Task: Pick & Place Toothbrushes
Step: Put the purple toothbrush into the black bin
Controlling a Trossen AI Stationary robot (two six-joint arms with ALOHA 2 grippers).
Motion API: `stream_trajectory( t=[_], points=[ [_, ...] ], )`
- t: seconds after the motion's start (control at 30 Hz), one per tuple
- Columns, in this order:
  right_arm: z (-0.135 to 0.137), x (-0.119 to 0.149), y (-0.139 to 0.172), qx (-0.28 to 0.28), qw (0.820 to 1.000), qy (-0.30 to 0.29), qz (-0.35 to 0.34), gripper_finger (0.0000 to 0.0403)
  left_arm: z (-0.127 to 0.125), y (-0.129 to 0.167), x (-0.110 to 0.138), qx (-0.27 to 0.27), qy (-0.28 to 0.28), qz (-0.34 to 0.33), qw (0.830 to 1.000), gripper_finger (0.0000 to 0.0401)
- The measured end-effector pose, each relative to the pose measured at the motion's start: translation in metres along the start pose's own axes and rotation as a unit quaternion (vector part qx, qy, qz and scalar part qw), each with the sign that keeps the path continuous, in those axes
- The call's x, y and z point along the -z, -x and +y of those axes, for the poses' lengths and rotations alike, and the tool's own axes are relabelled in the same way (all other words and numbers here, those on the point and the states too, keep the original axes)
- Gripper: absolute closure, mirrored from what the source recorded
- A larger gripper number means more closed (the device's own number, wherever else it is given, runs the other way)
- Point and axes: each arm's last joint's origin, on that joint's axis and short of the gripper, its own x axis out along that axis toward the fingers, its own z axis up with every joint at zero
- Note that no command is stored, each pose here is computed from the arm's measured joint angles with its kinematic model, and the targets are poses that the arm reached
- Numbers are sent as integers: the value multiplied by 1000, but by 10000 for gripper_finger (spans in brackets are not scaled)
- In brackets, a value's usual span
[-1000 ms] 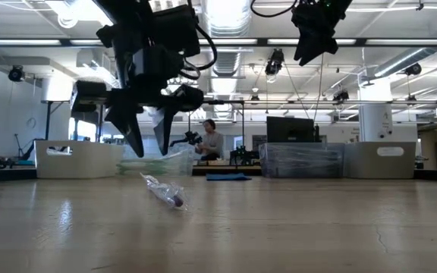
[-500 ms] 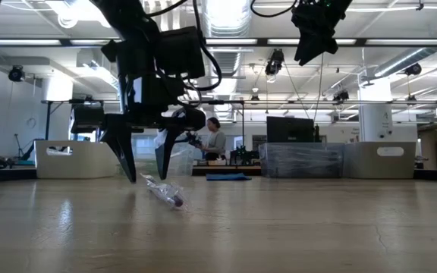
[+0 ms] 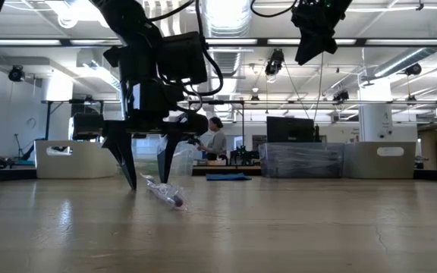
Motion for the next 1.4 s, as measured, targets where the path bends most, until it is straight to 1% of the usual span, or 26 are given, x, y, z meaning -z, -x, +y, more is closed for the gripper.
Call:
stream_trajectory(
  t=[0.17,0.57,0.67,0.8,0.97,1.03,1.1,1.23,1.3,1.4],
  points=[
    [0,0,0,0,1000,0,-1,297,0,-1,0,1,0,-3,1000,224],
    [0,0,0,1,1000,2,-2,324,1,-1,-1,-3,-1,-9,1000,327],
    [0,0,0,1,1000,2,-2,331,1,0,-1,-4,10,-10,1000,353],
    [0,0,0,-6,1000,-2,-1,335,0,5,-1,-8,43,-9,999,376],
    [9,0,1,-78,997,12,-4,335,-2,17,-2,-17,74,-14,997,383],
    [15,1,1,-92,996,14,0,342,-2,21,-2,-23,80,-11,997,384],
    [22,3,1,-101,995,17,13,349,-2,27,-2,-41,80,0,996,385],
    [38,10,1,-126,990,14,55,362,-1,42,0,-98,74,38,992,385],
    [47,12,0,-171,983,13,62,364,2,50,0,-134,69,67,986,385],
    [61,10,1,-250,967,5,55,359,8,67,-2,-188,53,95,976,383]
  ],
)
